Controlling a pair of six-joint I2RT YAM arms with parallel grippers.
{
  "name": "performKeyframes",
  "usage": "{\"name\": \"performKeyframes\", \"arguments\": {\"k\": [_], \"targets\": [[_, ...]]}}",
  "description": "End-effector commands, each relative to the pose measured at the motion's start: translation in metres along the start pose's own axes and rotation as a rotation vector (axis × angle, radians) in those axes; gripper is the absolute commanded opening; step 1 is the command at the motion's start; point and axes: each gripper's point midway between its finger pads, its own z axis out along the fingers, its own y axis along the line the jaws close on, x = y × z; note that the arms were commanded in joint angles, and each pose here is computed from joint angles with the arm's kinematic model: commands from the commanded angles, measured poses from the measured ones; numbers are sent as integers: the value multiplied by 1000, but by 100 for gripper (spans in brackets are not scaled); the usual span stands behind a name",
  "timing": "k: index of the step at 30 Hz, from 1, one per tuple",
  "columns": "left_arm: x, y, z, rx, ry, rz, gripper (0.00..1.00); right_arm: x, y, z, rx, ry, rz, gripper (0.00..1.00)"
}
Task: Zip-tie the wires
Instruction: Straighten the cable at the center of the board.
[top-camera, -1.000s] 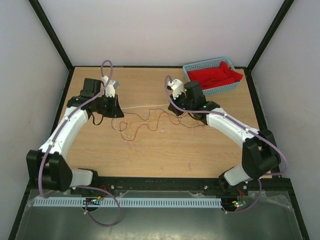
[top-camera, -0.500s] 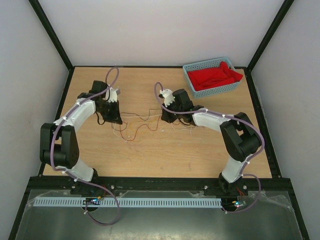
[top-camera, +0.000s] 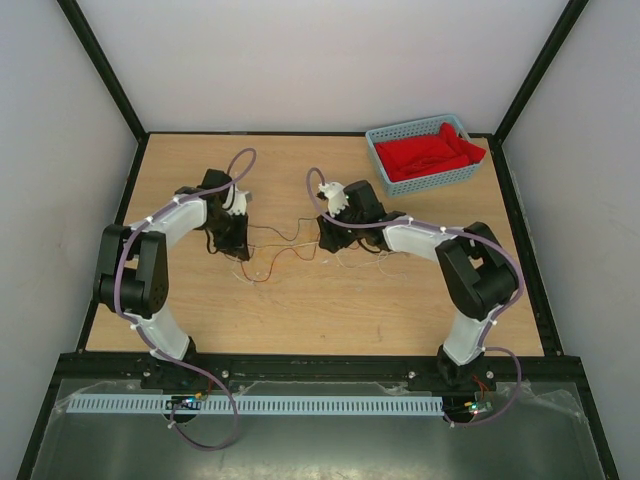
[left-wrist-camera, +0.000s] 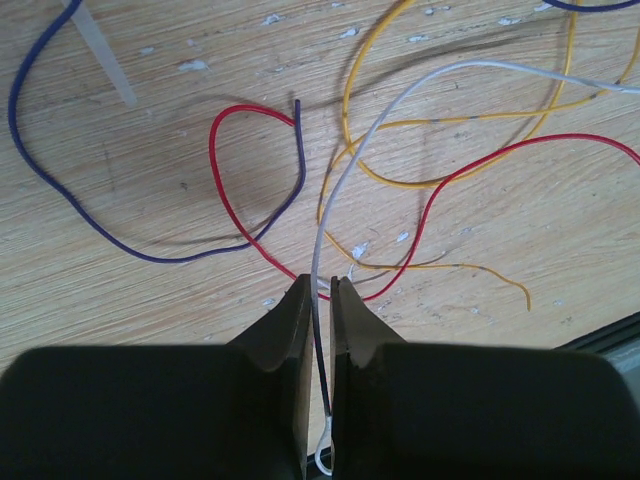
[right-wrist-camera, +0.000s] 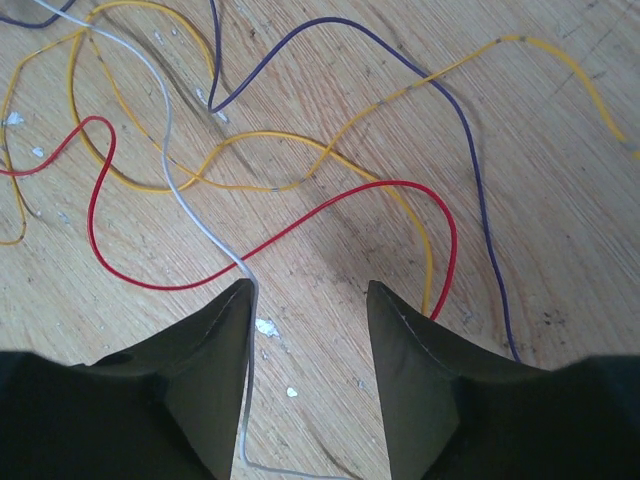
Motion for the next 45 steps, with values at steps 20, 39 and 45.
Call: {"name": "performKeyframes", "arguments": {"k": [20,39,45], "targets": [[8,10,-6,-65,2,19,60,-63,-63,-135,330,-257,122,86],[-23,-42,-107,98,-351,91,99,-69,-38,-142,199,-305,116,91],[5,-66,-90,81,-303,197,98,-49,1,-125,102,-246,81,90]]}}
